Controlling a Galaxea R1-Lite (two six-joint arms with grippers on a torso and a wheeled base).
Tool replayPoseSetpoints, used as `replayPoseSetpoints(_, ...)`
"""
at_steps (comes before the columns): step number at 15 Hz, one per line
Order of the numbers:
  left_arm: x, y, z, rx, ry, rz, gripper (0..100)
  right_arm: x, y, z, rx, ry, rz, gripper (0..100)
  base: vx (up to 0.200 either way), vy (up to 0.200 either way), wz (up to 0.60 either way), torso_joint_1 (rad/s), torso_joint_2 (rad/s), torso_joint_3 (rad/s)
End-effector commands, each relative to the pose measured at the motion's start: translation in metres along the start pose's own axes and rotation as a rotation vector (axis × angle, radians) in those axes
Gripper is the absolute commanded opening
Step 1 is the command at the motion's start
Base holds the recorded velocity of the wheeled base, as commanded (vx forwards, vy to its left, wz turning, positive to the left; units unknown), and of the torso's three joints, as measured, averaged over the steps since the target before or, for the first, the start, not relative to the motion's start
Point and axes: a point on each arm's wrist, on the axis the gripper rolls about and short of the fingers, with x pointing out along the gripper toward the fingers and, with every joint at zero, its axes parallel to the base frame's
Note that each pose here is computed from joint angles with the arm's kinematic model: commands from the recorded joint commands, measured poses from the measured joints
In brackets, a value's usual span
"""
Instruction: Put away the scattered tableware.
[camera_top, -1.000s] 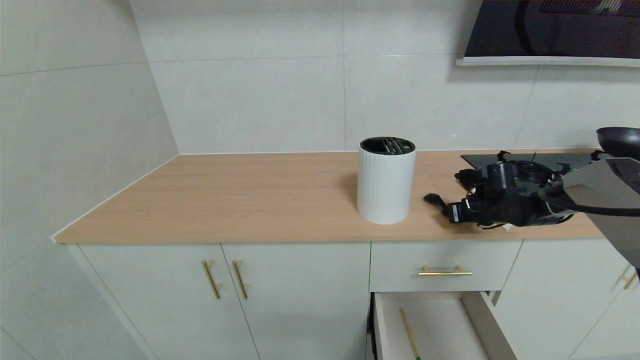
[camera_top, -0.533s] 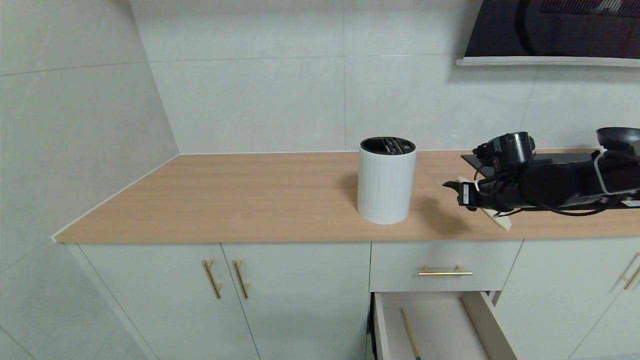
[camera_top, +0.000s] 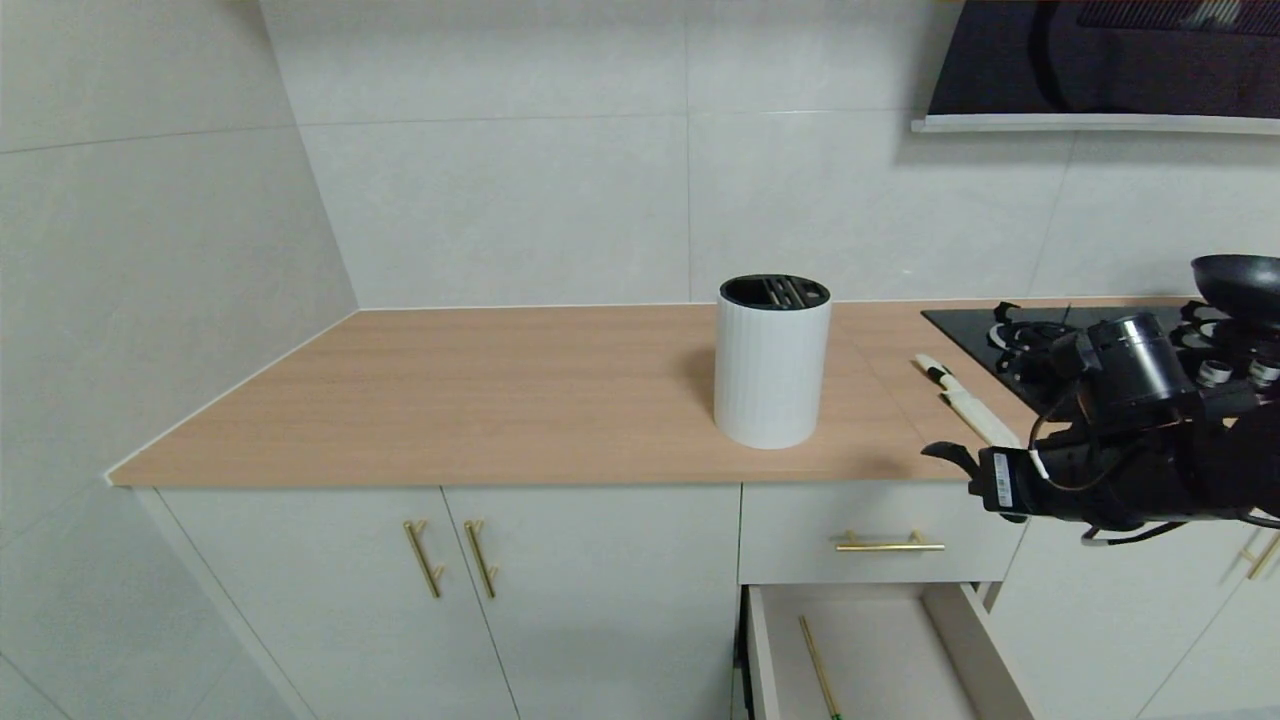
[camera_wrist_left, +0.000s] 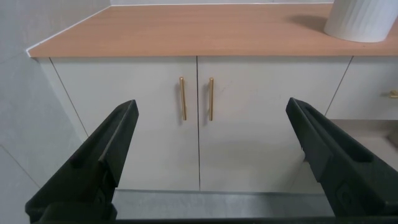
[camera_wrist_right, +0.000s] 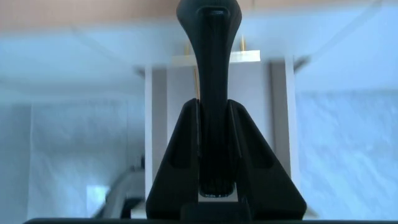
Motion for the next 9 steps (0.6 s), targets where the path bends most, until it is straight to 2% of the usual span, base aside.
replayPoseSetpoints(1,0.000,0.000,0.000,0.000,0.000,0.001,100,-0.015,-0.002,-0.010,-0.014,-0.003,0.011,0,0.000,0.000,0.00,0.000,0.00,0.000)
replayPoseSetpoints(4,0.000,0.000,0.000,0.000,0.000,0.001,100,-0.008,-0.005,-0.018,-0.069,0.032,-0.001,0,0.000,0.000,0.00,0.000,0.00,0.000)
replayPoseSetpoints(9,0.000,0.000,0.000,0.000,0.000,0.001,100,-0.002,-0.004,-0.021,-0.068,0.013,0.006,0,0.000,0.000,0.00,0.000,0.00,0.000)
